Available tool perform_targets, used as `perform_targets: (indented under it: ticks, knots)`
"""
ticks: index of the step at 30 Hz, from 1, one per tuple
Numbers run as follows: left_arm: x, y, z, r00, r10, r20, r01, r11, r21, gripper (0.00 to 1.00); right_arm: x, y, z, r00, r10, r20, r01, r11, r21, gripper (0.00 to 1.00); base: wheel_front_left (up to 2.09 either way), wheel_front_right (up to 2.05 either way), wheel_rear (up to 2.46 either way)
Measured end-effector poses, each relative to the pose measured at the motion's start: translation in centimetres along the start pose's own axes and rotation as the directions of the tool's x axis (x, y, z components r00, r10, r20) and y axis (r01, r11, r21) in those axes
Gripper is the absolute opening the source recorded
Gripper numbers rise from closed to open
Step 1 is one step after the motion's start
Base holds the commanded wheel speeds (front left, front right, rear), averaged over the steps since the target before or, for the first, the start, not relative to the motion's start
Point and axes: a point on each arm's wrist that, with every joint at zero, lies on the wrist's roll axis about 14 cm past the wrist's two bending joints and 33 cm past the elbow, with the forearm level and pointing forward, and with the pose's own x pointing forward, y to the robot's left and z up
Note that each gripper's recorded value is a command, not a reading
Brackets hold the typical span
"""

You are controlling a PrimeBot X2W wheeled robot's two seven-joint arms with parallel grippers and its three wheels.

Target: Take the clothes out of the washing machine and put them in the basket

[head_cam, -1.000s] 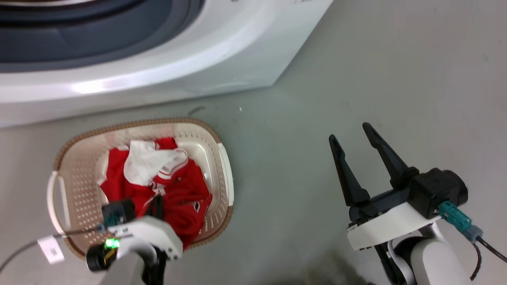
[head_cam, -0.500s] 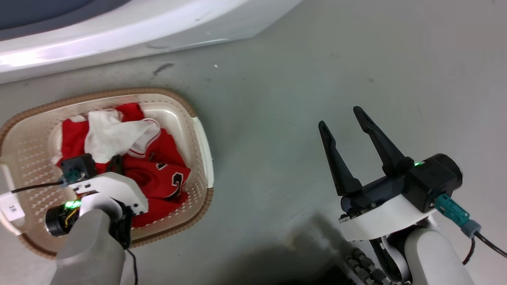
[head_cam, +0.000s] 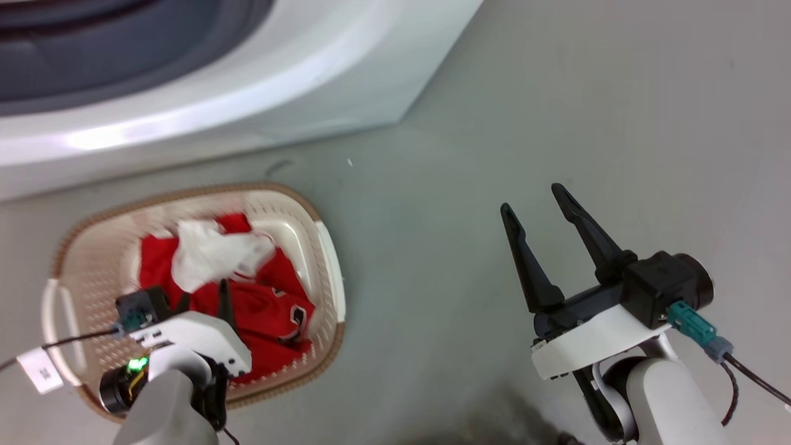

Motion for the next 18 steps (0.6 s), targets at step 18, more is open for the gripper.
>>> perform_targets:
  ticks: [18]
  knots:
    - [-15.1,-2.1,13.8,0.837,-0.090,0.539,0.069,0.996,0.059,1.00,-7.1,0.9,8.0,0.981,-0.021,0.190,0.028,0.999,-0.035,1.00,0.00,0.00,0.00]
